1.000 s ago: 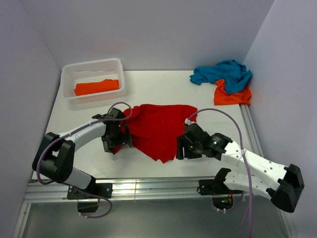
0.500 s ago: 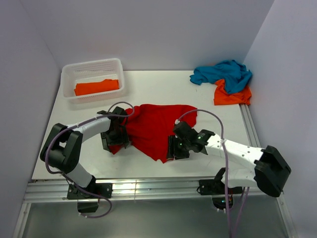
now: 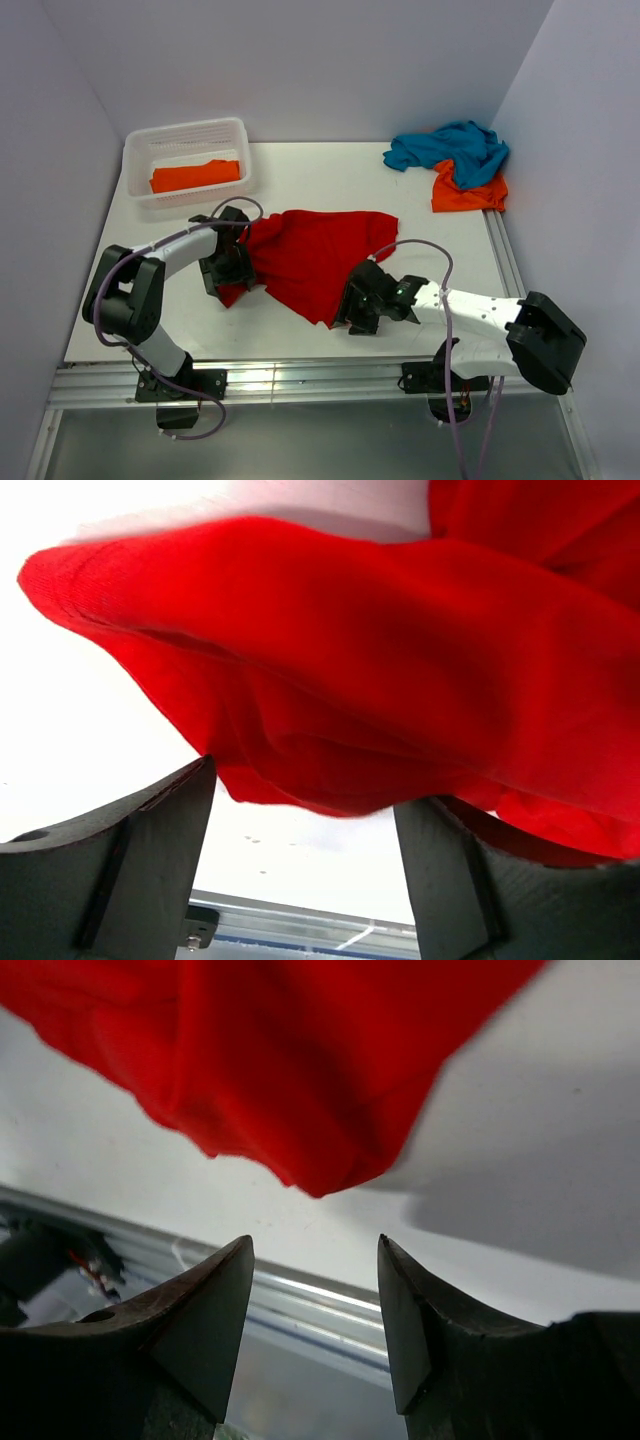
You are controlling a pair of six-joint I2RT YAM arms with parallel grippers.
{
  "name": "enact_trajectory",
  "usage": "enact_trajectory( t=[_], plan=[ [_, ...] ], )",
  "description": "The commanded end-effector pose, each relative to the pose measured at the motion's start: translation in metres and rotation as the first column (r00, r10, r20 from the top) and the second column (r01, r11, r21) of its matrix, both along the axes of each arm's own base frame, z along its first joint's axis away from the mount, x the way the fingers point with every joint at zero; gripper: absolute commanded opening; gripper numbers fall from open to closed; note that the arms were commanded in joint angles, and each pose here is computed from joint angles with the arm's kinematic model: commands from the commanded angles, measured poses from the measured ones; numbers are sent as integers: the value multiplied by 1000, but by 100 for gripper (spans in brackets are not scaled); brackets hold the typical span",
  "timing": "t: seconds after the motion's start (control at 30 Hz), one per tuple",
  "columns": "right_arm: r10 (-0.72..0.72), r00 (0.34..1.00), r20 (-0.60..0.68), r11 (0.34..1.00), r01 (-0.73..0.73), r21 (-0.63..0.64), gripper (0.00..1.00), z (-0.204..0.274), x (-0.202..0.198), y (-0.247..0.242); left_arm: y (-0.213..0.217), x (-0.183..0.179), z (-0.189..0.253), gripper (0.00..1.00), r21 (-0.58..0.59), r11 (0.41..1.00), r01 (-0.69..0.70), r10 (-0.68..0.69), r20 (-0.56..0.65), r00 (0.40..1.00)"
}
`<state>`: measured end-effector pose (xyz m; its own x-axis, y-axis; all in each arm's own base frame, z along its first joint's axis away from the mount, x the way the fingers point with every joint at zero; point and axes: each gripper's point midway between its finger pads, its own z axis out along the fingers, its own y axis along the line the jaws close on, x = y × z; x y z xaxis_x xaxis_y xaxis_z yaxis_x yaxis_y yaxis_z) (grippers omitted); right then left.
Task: Roll the t-shirts
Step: Flatten the tshirt
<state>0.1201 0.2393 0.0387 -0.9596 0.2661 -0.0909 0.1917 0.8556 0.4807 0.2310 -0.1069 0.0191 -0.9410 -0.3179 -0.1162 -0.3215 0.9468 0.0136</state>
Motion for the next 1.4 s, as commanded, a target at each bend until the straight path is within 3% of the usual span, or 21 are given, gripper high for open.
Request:
enact_trajectory(
  t=[0.0,0.17,0.47,0.93,1.37],
  plan=[
    [-183,983,24,983,182,40,60,3,12,12,-9,5,21,78,-52,999,7,-5,35,999],
    [-256,966,44,967,254,34,58,-7,12,24,-14,3,32,80,-87,996,7,-3,40,999],
    [-328,942,79,944,330,-20,45,-35,18,21,-16,2,39,80,-103,995,-2,6,42,999],
    [-387,914,126,909,401,-117,48,-35,18,-11,-22,6,61,82,-138,990,2,7,65,998],
    [-369,920,132,920,382,-92,49,-35,17,-12,-22,3,58,82,-142,990,-1,9,62,998]
  ],
)
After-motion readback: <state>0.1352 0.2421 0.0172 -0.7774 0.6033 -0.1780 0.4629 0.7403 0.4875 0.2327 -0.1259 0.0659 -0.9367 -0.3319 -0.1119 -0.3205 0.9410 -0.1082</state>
